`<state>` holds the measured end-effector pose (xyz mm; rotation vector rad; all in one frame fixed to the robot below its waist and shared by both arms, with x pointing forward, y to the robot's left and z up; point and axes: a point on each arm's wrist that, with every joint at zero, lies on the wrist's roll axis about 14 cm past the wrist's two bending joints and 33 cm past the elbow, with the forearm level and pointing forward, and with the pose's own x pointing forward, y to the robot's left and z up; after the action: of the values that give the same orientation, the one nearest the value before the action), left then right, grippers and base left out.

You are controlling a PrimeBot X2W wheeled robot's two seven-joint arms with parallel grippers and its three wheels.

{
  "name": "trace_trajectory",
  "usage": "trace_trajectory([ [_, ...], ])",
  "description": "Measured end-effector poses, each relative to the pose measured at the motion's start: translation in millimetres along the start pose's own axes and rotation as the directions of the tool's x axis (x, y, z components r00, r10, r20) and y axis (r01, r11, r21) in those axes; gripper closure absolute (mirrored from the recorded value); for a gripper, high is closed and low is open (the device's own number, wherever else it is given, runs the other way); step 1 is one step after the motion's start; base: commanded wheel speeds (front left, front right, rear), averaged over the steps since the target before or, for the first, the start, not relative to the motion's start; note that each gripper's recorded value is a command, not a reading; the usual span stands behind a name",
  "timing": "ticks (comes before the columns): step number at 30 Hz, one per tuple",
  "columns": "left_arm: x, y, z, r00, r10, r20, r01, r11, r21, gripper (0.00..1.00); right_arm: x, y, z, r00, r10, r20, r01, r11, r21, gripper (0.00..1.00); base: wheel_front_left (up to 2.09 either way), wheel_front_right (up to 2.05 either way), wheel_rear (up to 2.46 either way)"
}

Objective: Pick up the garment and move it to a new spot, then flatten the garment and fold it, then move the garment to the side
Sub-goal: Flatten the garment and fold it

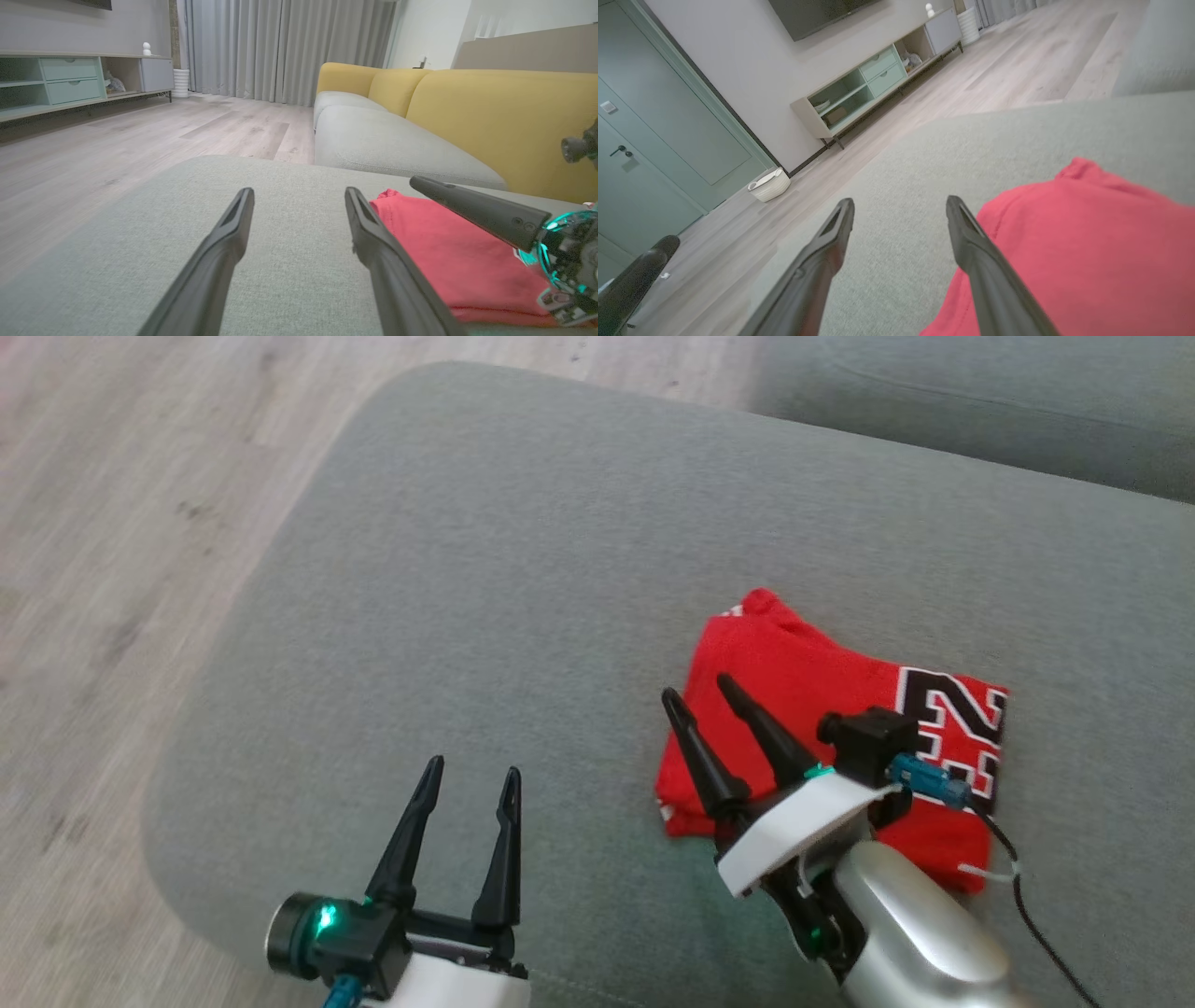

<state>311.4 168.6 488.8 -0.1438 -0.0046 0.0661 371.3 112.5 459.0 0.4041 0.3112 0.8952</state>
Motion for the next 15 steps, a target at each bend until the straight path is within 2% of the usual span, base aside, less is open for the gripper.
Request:
trace_trajectory([
  [5, 7.3, -13.8, 0.9, 0.999, -0.051, 0.006, 0.051, 0.999, -0.008, 0.0, -10.0, -11.8, 27.2, 0.996, -0.018, 0.088, 0.032, 0.987, -0.158, 0.0, 0.0, 0.0, 0.0],
  [9, 13.5, -22.7, 2.3, 0.996, -0.086, 0.014, 0.086, 0.996, -0.022, 0.0, -40.3, -41.2, 55.1, 0.976, -0.113, 0.188, 0.149, 0.971, -0.189, 0.0, 0.0, 0.0, 0.0],
  [12, 17.1, -32.8, 3.3, 0.993, -0.12, 0.02, 0.12, 0.992, -0.039, 0.0, -82.9, -75.0, 68.7, 0.932, -0.249, 0.265, 0.296, 0.943, -0.154, 0.0, 0.0, 0.0, 0.0],
  [15, 19.0, -37.3, 0.1, 0.991, -0.13, 0.01, 0.131, 0.987, -0.092, 0.0, -130.8, -100.1, 84.2, 0.86, -0.372, 0.349, 0.437, 0.89, -0.129, 0.0, 0.0, 0.0, 0.0],
])
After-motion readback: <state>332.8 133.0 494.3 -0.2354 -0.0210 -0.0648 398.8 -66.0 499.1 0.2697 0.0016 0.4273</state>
